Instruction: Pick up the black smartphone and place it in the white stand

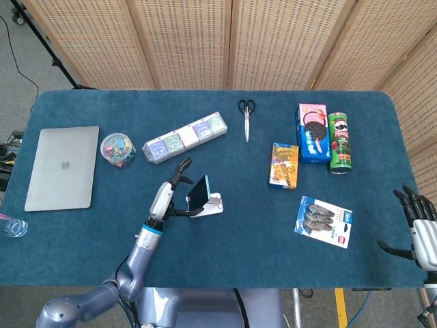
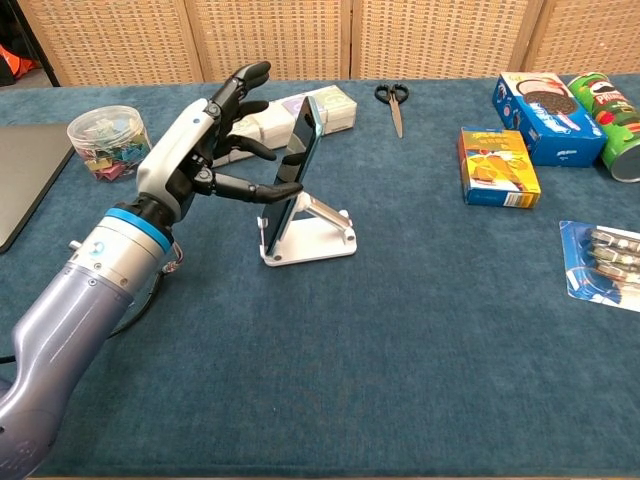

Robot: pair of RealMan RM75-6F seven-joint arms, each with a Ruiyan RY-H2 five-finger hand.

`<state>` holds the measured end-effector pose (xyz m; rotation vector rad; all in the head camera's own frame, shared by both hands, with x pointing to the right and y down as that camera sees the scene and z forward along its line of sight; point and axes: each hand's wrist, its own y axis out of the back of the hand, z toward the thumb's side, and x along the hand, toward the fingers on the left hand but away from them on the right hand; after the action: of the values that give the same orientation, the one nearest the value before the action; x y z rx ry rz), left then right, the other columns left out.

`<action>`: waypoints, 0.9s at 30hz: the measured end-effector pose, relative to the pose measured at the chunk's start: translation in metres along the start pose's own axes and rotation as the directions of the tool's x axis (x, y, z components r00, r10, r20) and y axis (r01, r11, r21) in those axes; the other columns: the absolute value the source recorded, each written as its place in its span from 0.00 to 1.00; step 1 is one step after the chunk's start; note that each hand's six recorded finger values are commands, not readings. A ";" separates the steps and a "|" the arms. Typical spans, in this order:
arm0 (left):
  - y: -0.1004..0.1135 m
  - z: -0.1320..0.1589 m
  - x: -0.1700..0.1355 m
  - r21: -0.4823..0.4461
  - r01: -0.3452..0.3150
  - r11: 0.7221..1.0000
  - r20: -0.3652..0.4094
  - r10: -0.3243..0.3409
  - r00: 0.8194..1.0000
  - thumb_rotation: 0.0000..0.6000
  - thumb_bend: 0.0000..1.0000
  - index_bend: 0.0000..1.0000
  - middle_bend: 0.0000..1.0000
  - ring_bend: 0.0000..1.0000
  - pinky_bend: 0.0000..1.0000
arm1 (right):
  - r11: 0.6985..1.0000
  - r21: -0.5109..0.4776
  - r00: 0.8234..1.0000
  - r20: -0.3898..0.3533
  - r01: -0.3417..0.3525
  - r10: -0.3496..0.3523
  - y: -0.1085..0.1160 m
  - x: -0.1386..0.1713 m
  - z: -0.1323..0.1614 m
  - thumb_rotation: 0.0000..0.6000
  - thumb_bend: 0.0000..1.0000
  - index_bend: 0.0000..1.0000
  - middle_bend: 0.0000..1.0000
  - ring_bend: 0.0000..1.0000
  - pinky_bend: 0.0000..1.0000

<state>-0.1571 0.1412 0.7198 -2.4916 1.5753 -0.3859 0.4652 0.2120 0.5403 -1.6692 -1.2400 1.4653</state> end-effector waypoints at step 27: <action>0.183 0.074 -0.043 0.479 0.057 0.876 -0.047 -0.039 0.998 1.00 0.00 0.00 0.00 0.00 0.00 | 1.000 0.012 1.000 -0.020 0.013 -0.013 0.003 0.006 0.008 1.00 0.00 0.00 0.00 0.00 0.00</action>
<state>-0.3096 0.1022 0.5934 -2.1462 1.2358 -0.7339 0.4579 0.2154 0.5337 -1.6610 -1.2271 1.4427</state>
